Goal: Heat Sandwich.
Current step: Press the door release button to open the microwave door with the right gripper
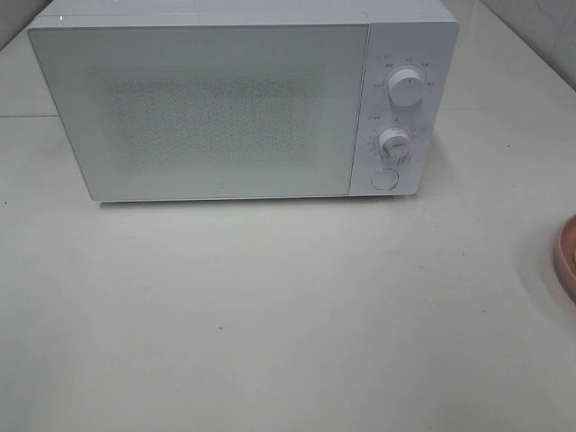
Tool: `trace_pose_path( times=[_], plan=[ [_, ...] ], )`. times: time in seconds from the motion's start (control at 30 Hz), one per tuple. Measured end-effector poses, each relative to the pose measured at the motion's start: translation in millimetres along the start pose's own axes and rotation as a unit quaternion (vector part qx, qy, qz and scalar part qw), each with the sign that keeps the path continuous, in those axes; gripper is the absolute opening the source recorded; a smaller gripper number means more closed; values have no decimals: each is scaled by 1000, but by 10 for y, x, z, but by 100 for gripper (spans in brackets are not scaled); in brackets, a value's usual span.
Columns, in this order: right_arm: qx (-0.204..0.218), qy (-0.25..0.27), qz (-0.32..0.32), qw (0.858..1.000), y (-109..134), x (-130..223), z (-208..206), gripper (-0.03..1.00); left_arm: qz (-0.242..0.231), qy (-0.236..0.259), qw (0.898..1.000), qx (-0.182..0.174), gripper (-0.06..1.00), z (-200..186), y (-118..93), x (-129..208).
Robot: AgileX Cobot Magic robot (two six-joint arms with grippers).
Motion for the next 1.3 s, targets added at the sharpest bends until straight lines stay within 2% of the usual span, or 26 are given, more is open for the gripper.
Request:
trace_pose_path(
  times=[0.73, 1.3],
  plan=[
    [-1, 35, -8, 999, 102, -206, 675, 75, 0, 0, 1000, 0, 96, 0, 0, 0],
    [-12, 28, -7, 1000, 194, -320, 1316, 75, 0, 0, 1000, 0, 96, 0, 0, 0]
  ],
)
Point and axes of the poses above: a point on each arm's last joint axis where the gripper is mounted, z pointing out along that axis toward the gripper, y along the wrist's bending axis when the last joint is at zero, x = y × z, the point moved 9 cm from there along z, pointing out along that axis toward the gripper, and after that the axes turned 12 degrees about z, right-handed, at the moved point
